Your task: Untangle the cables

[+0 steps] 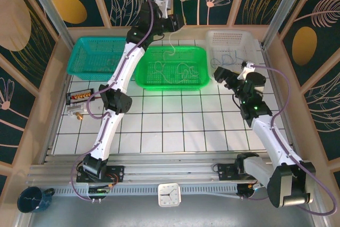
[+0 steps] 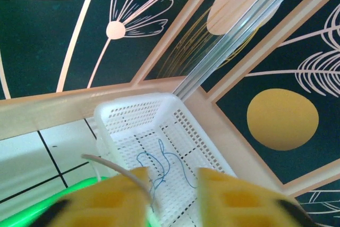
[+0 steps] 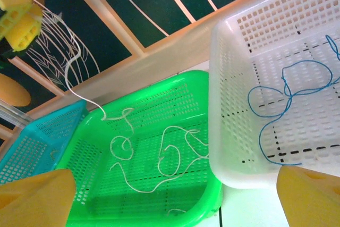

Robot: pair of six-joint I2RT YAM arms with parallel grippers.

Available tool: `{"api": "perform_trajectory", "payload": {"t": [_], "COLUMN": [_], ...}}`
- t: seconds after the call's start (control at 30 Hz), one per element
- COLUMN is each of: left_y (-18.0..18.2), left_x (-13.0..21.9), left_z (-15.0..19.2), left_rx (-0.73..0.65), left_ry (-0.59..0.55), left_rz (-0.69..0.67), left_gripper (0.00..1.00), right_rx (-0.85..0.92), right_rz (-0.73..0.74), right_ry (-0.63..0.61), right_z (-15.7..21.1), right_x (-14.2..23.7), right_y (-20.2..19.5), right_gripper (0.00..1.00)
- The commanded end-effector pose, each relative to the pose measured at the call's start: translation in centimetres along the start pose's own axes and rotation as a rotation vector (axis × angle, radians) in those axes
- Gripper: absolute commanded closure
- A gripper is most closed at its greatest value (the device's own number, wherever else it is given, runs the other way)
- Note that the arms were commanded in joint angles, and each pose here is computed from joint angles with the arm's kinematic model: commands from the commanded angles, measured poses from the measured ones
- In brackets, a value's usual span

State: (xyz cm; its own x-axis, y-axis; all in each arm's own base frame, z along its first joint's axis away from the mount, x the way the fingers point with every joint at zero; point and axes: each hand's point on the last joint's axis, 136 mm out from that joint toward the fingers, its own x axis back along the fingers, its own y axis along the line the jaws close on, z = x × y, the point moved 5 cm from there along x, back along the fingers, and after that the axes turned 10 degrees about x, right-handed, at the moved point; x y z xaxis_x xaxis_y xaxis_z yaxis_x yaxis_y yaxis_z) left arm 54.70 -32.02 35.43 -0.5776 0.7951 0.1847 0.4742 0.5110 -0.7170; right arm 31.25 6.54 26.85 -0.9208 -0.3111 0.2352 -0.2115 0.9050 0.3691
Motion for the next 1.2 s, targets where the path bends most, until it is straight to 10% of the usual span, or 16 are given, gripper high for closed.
{"api": "perform_trajectory", "payload": {"t": [0.0, 0.83, 1.17], "left_y": [-1.7, -9.1, 1.2], "left_x": [1.7, 24.5, 33.5], "left_z": [-0.6, -3.1, 7.7], "left_rx": [-0.057, -0.166, -0.420], "left_ry": [-0.002, -0.129, -0.441], "left_rz": [-0.025, -0.550, -0.874], "left_gripper": [0.02, 0.01, 0.01], "right_rx": [0.014, 0.073, 0.169], "right_rz": [-0.009, 0.090, 0.390], "right_ry": [0.018, -0.004, -0.018], "right_z": [0.6, -0.9, 2.8], "right_x": [0.5, -0.6, -1.4], "right_y": [-0.1, -1.7, -7.4], "right_gripper": [0.03, 0.01, 0.01]}}
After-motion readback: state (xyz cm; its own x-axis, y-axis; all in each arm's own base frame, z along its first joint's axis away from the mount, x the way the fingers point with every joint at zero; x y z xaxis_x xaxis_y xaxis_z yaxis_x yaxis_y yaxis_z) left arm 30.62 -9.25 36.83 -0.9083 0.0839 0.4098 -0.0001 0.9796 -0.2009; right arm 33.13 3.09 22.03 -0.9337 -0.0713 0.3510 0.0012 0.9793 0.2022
